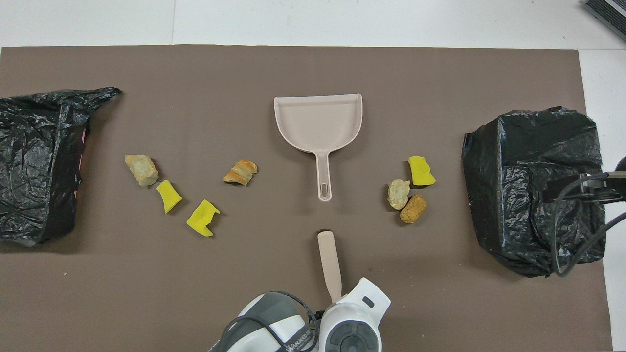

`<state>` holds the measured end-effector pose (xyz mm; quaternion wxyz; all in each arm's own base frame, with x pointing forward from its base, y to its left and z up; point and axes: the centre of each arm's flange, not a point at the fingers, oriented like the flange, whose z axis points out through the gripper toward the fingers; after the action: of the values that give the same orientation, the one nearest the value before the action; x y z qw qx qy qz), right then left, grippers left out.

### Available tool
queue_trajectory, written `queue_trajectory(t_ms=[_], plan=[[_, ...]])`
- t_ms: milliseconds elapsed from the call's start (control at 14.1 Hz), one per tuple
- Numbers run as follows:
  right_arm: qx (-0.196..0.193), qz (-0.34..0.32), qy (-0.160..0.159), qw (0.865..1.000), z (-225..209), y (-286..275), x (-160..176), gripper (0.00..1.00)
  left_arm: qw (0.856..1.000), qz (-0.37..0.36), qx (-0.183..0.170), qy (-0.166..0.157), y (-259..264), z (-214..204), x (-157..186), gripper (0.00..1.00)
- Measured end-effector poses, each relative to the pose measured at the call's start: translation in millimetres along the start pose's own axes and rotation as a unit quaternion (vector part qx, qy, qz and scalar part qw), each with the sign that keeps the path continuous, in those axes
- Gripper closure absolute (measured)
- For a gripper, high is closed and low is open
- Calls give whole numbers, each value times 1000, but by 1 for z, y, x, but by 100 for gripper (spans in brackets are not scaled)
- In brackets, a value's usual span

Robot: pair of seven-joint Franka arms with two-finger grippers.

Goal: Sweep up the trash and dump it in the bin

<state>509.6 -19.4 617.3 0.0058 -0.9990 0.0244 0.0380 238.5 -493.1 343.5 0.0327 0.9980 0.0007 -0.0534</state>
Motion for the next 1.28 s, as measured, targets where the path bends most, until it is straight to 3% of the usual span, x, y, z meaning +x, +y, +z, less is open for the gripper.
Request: queue_trajectory(t_ms=[355,709,780,993,1277], plan=[[0,0,-2,1000,2,0,-1,0,1000,-27,-1,-1,1,11,6,5],[0,-1,-3,1000,3,0,-1,0,999,-37,2,-3,-3,2,10,66],[0,-1,-3,1000,3,0,-1,0,999,-39,7,-7,-4,2,10,74],[0,-1,-3,1000,3,0,-1,0,998,-56,21,-18,-16,-3,22,74],[-1,-5,4,1000,2,-6,0,0,992,-114,39,-32,-64,-47,76,74]])
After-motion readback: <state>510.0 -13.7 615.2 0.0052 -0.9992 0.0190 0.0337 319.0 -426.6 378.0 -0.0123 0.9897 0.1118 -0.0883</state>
